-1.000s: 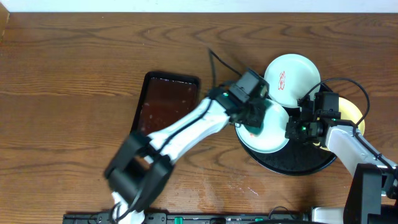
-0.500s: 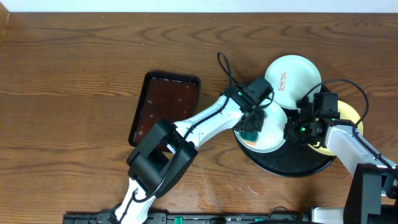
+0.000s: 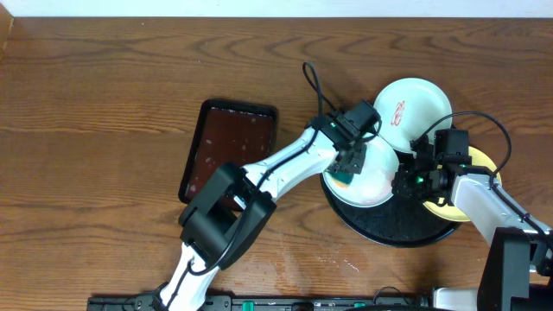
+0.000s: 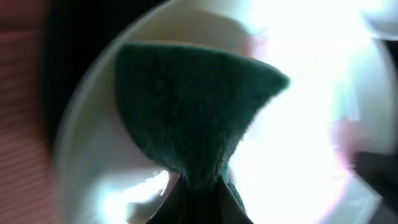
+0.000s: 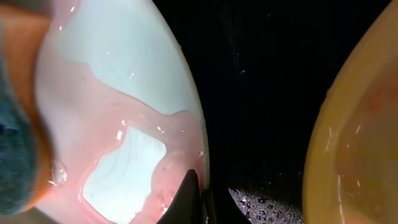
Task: Clean dirty plates on tray and stack at the side
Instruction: 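Scrub the held pale green plate with the sponge in the left gripper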
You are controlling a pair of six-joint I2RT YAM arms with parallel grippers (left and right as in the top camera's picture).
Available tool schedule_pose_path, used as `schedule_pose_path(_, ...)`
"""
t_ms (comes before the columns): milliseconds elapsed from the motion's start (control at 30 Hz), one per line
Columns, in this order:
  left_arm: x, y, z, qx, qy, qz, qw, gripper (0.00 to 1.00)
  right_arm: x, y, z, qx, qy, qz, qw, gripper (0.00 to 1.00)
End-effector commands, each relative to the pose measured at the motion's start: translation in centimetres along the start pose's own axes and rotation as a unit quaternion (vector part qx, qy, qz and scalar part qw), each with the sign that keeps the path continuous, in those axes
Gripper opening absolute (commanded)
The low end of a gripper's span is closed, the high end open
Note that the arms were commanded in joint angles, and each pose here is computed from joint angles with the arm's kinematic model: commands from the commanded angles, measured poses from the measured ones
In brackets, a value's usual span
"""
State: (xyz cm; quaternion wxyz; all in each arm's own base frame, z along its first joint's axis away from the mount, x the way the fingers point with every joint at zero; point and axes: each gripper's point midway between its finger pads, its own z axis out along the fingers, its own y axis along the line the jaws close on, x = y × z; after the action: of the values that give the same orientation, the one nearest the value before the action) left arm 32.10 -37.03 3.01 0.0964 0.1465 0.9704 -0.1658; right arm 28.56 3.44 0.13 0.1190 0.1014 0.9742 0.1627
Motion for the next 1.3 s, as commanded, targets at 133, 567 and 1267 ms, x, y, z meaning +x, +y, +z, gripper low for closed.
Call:
schedule_pose_path(133,3.7,-5.6,1.6,0.102,0.061,0.042,0.992,0.08,1.1,-1.1,0.5,0.025,0.017,-0.004,1.0,0.01)
schedule_pose_path(567,5.7,-2.4,3.8,0.048,0.12,0.015,0.992,0.08,1.1,-1.1,0.5,0.026,0.018,-0.004,0.999,0.01)
schedule_pose_path(1267,0.6,1.6,2.4,-0.09,0.057,0.028,0.994,0.08,1.1,-1.1,0.5,0.026,0.018,-0.004,0.999,0.01)
